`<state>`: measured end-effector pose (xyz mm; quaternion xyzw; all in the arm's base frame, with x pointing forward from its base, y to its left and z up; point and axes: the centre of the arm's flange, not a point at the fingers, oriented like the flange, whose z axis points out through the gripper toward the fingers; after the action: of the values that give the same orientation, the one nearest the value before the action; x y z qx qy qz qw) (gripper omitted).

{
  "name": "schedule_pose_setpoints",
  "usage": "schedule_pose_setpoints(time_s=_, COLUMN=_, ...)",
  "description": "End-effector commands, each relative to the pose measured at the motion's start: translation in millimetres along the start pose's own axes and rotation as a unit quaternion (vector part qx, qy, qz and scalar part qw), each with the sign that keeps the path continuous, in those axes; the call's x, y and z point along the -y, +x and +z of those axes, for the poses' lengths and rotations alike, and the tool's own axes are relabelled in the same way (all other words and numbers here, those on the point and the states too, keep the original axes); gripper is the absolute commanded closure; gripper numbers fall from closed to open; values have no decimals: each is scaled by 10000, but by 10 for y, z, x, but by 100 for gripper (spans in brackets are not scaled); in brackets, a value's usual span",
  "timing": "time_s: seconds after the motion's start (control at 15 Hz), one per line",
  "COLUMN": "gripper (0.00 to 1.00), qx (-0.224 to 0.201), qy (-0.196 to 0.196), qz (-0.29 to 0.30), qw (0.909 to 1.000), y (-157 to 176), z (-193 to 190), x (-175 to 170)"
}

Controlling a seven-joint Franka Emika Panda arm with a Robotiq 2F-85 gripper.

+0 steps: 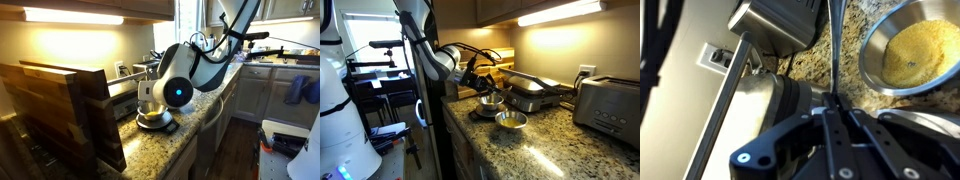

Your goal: Use the spoon to scoop some powder from the bowl on the right into the bowl on the left

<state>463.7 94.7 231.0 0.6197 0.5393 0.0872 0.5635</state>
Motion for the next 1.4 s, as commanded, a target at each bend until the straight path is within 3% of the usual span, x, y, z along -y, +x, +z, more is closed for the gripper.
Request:
schedule_pose_setpoints(time_s=0.0, gripper=96, qx=-52, qy=-465, qz=332, qw=9984, y=-141, z=-66, x=109)
schedule_pose_setpoints(time_s=0.73, gripper=96, qx=-145, qy=-1477, qz=1060, qw=9832, y=-195, z=-67, x=191)
schedule_pose_setpoints(time_s=1.07, gripper=96, qx=-186, qy=-1544, qz=1235, qw=9801, y=-193, z=-70, x=190)
schedule_pose_setpoints(time_s=1.33, gripper=96, qx=-235, qy=-1132, qz=1115, qw=9870, y=-175, z=-82, x=111)
